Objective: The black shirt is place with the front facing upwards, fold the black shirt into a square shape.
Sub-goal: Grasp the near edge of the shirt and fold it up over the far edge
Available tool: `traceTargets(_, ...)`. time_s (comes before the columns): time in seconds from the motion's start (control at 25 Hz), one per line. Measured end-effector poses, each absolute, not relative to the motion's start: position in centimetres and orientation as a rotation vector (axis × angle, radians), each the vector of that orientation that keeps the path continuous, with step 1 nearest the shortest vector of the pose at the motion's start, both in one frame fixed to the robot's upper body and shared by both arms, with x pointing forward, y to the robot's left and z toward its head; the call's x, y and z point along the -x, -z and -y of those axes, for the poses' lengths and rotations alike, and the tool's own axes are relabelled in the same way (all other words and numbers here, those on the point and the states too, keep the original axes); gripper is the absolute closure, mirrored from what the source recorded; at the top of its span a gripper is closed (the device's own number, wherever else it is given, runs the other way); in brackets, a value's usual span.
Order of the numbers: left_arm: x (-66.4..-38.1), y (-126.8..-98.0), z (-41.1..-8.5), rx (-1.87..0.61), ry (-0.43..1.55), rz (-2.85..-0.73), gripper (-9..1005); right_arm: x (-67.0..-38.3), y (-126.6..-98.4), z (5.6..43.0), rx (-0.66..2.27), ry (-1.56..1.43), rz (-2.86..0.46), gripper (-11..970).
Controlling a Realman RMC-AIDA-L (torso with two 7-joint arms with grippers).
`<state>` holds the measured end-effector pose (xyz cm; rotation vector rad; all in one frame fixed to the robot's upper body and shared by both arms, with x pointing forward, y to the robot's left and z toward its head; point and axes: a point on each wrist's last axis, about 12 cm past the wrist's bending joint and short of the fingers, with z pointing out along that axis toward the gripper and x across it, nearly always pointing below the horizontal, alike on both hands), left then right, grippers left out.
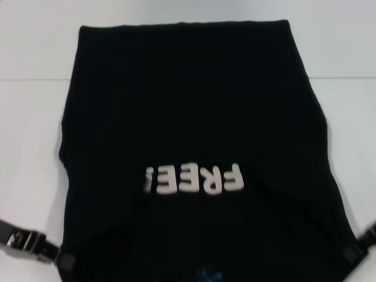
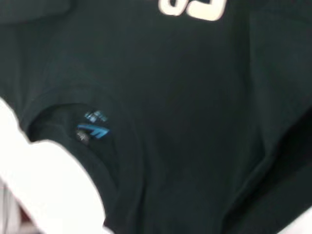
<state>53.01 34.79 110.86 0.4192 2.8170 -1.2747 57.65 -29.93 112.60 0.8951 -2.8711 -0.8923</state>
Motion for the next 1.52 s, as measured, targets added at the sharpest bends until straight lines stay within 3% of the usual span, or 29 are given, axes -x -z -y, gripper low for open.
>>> traceTargets(0.24,-50.4,-110.8,-34.1,-0.624,1.530,-2.834,964,-54.7,-112.1,30.3,-1.084,0.893,2.602,895)
traceTargets(0.4,-49.6,-109.8,-33.1,-0.729,1.582,-2.842,964,-54.0,-111.0,29.8,-1.080,0.880,2.583,894)
traceTargets(0.56,-50.7,-110.3,-32.7,-0.691,1.561,-2.790,965,-54.5,-110.9,30.0,-1.018,0.969,2.672,894)
traceTargets(1.0,-58.7,-113.2,-35.2,-0.022,1.242,-2.425,965,-59.1,-114.8,34.8,-0.315,1.523,3.242,894)
traceTargets(1.28,-60.4,-111.1,-35.2,0.327,1.152,-2.138,965,-61.0,-112.6,35.0,0.166,1.738,3.451,895)
traceTargets(1.52,-60.9,-110.1,-34.2,0.369,1.111,-2.071,965,-62.3,-111.2,32.9,0.190,1.667,3.569,895)
